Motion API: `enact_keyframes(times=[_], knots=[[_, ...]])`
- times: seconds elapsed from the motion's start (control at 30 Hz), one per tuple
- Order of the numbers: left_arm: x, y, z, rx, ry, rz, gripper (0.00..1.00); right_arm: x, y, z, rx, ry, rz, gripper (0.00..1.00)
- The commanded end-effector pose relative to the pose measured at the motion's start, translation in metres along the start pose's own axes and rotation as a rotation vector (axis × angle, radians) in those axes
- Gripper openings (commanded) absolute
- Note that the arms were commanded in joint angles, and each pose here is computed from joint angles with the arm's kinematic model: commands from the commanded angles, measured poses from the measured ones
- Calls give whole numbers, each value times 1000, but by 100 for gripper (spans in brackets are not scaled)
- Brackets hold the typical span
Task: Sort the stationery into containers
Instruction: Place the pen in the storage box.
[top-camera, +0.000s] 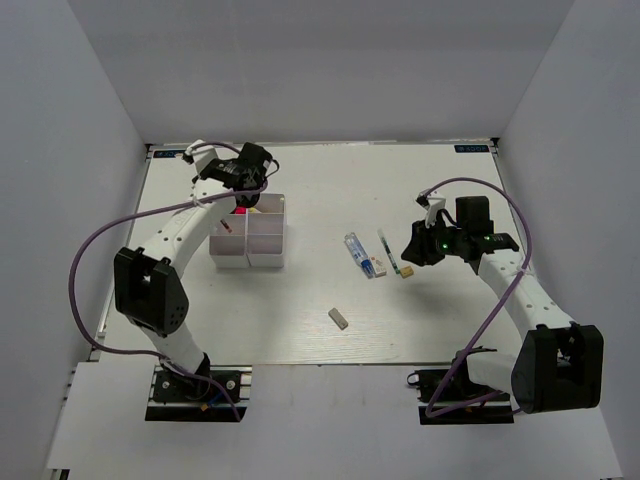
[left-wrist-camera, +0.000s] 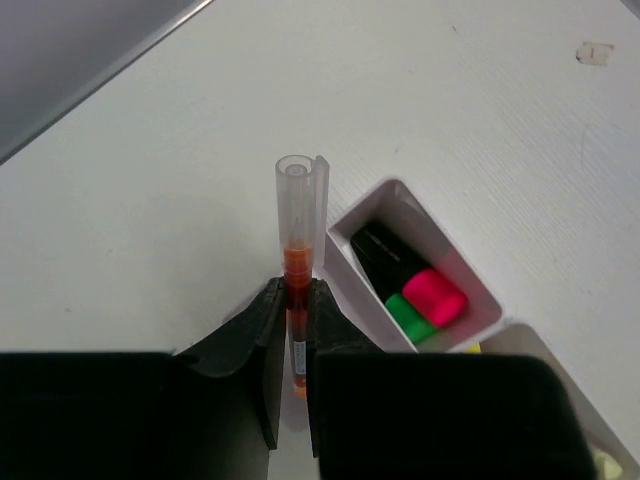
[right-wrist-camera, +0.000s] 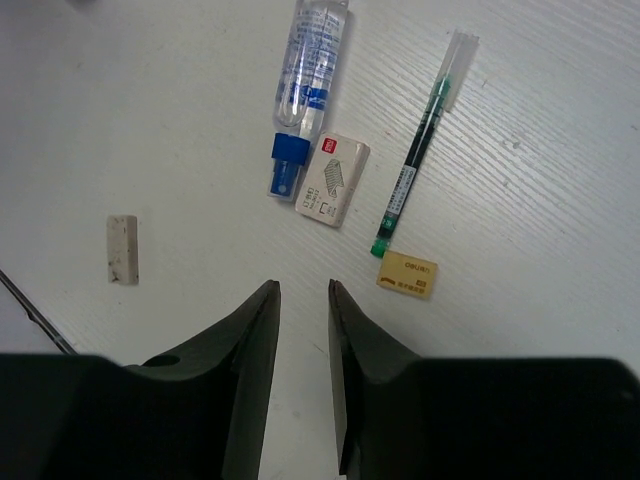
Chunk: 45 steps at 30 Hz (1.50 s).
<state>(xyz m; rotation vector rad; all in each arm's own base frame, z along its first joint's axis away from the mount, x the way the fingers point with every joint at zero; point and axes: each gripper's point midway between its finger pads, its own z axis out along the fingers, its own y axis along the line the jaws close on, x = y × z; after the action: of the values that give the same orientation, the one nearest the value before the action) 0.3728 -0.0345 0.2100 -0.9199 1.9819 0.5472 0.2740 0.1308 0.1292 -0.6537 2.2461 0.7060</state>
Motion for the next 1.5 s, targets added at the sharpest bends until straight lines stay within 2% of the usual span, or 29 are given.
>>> enact_keyframes(times=[0.0, 0.1, 0.53, 0.57, 0.6, 0.83, 1.1, 1.3, 1.37, 1.4, 1.43, 1.47], knots=[[-22, 1, 11, -49, -67, -52, 0, -2, 1, -1, -10, -12, -21, 33], [-26, -5, 16, -54, -79, -69, 0, 1, 1, -1, -9, -5, -16, 33], [4, -21, 30, -34, -71, -101, 0, -1, -3, -2, 3, 8, -26, 35], [9, -20, 32, -37, -70, -95, 3, 0, -2, -2, -2, 12, -25, 35], [10, -22, 32, -33, -62, -106, 9, 0, -2, -2, 0, 11, -22, 37], [21, -24, 36, -23, -42, -106, 28, -3, -3, 2, -12, 18, -27, 41], [11, -21, 20, 31, -27, -144, 58, -10, -11, 6, -5, 34, -65, 54], [-4, -16, -2, 112, 3, -168, 63, -26, -31, 27, 27, 73, -53, 55], [-12, -18, -19, 215, 35, -132, 66, -37, -41, 33, 69, 85, -69, 55], [-7, -19, -23, 264, 60, -93, 74, -38, -48, 47, 73, 118, -58, 56], [4, -30, -36, 383, 127, -41, 76, -35, -55, 52, 97, 147, -52, 56], [-17, -33, -58, 534, 70, -6, 78, -51, -63, 58, 128, 152, -60, 56]])
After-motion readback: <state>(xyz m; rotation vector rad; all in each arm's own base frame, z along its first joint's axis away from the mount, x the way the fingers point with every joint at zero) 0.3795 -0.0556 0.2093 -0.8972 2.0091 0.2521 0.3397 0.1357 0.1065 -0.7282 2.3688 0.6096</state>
